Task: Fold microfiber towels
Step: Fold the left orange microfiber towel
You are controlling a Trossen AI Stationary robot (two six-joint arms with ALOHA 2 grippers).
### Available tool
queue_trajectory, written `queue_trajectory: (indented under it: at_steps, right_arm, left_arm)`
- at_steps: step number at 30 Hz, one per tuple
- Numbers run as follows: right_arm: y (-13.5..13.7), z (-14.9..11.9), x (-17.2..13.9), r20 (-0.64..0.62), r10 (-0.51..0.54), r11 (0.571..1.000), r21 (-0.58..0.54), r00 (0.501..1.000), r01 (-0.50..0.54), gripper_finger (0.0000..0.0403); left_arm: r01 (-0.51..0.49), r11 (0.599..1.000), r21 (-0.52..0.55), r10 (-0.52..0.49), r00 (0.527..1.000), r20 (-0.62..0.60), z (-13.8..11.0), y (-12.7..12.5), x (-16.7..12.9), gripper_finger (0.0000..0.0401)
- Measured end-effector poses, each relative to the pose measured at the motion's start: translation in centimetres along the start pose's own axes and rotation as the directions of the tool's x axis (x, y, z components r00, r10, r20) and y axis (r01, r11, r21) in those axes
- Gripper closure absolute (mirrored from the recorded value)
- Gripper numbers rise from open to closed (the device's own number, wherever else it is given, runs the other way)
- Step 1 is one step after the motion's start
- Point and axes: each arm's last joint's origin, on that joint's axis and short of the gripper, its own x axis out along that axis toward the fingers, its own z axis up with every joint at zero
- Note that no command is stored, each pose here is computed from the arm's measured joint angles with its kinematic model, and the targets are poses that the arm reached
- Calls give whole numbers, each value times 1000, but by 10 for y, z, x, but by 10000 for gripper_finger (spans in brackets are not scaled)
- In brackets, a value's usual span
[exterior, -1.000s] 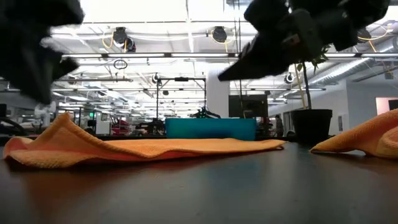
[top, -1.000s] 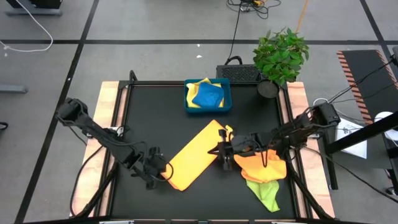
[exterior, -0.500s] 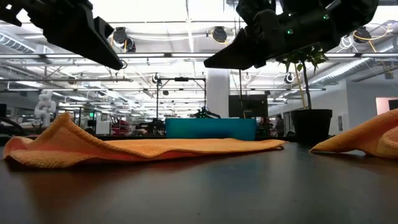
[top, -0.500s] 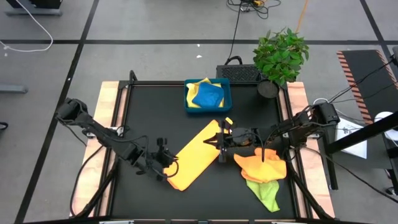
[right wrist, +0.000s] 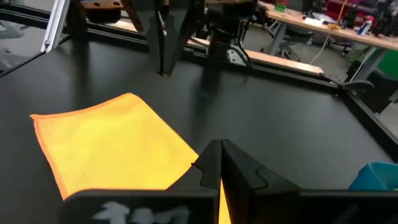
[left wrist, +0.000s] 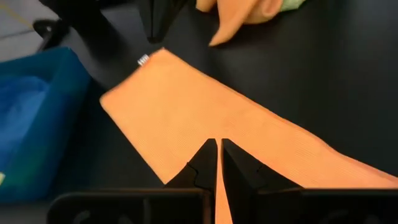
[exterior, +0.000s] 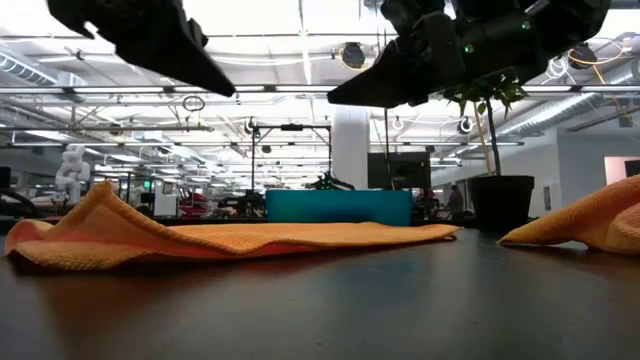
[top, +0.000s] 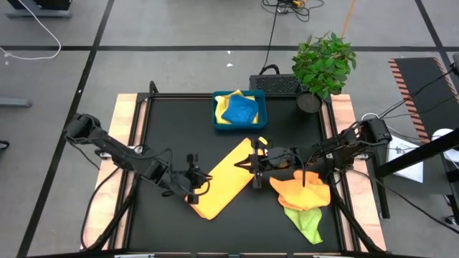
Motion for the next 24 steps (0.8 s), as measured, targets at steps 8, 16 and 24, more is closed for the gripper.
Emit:
queue_trajectory:
  at_steps: [8,16,24]
  right_arm:
    - [-11,12,0,127,-51,998,-14,991,53,403]
    - [-29,7,2,104,-106,994,26,989,104,403]
    - [-45,5,2,98,-153,987,-39,983,157,403]
  left_arm:
    - [-30,988,150,35,999,-32,-1,14,7,375]
    - [11,982,186,21,986,-166,-12,32,14,375]
    - [7,981,195,49,959,-280,-21,61,22,375]
